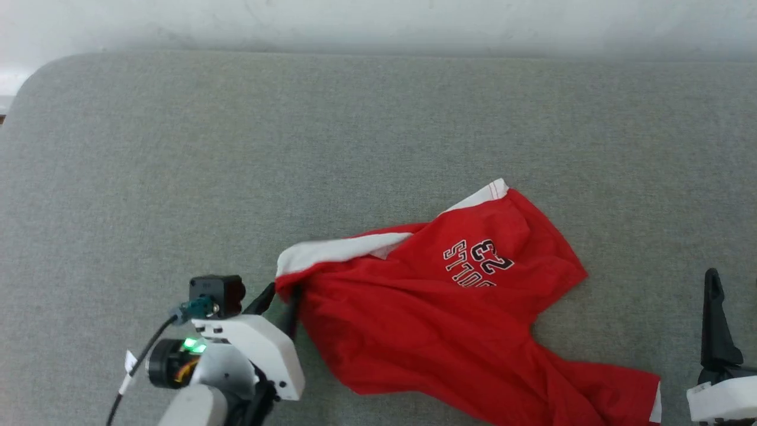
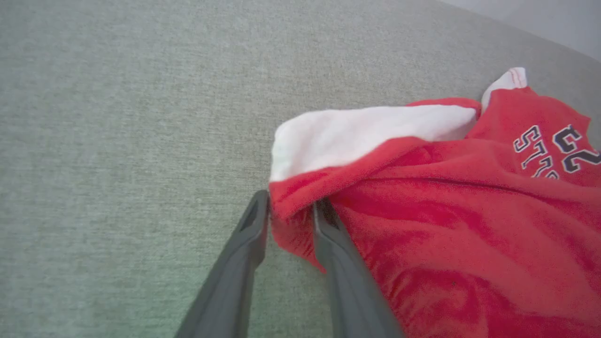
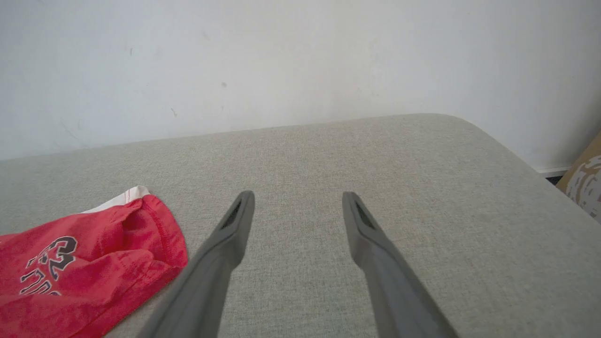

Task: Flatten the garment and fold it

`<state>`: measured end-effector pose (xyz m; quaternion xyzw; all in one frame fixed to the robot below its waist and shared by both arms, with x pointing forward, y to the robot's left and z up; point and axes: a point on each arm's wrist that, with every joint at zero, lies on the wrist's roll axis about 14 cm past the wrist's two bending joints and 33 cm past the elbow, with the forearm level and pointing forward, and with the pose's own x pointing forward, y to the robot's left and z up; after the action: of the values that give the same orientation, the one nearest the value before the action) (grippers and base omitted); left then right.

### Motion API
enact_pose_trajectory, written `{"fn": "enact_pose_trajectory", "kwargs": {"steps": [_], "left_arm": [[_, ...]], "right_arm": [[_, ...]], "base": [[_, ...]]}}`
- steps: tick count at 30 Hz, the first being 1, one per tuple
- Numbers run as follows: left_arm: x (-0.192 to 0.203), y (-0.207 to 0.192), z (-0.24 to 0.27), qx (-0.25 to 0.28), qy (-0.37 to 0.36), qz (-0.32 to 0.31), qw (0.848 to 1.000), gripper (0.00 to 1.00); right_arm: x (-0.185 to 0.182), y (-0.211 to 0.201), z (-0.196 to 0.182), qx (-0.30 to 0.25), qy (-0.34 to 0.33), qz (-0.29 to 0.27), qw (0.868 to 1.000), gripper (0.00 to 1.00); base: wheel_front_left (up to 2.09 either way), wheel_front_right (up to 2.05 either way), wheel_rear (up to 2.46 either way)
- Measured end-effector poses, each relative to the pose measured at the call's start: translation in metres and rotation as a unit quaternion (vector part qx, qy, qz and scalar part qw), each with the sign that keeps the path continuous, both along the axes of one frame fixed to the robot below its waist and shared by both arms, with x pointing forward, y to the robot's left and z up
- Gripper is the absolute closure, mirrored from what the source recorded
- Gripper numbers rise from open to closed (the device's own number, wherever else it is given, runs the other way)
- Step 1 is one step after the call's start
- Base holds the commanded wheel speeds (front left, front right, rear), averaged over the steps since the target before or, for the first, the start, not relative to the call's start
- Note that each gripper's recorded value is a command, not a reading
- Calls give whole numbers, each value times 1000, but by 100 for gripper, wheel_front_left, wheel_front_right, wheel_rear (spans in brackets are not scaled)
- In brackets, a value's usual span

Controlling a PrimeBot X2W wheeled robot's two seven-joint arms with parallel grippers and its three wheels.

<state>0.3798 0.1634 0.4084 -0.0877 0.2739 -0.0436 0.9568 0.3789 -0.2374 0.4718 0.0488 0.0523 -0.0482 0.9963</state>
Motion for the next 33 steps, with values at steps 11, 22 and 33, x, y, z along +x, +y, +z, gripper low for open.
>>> {"fn": "enact_pose_trajectory", "kwargs": {"steps": [11,22,33], "left_arm": [[3,27,62,-100,-151,113,977,0],[-25,86,92,28,-270,210,939,0],[-40,90,70,23,-240,238,941,0]], "right_arm": [[11,23,4,-9,5,38,999,0],[45,112,-6,-9,81,167,983,0],[65,159,-58,-58,213,238,946,0]], "base": [[0,0,0],[0,0,0],[0,0,0]]}}
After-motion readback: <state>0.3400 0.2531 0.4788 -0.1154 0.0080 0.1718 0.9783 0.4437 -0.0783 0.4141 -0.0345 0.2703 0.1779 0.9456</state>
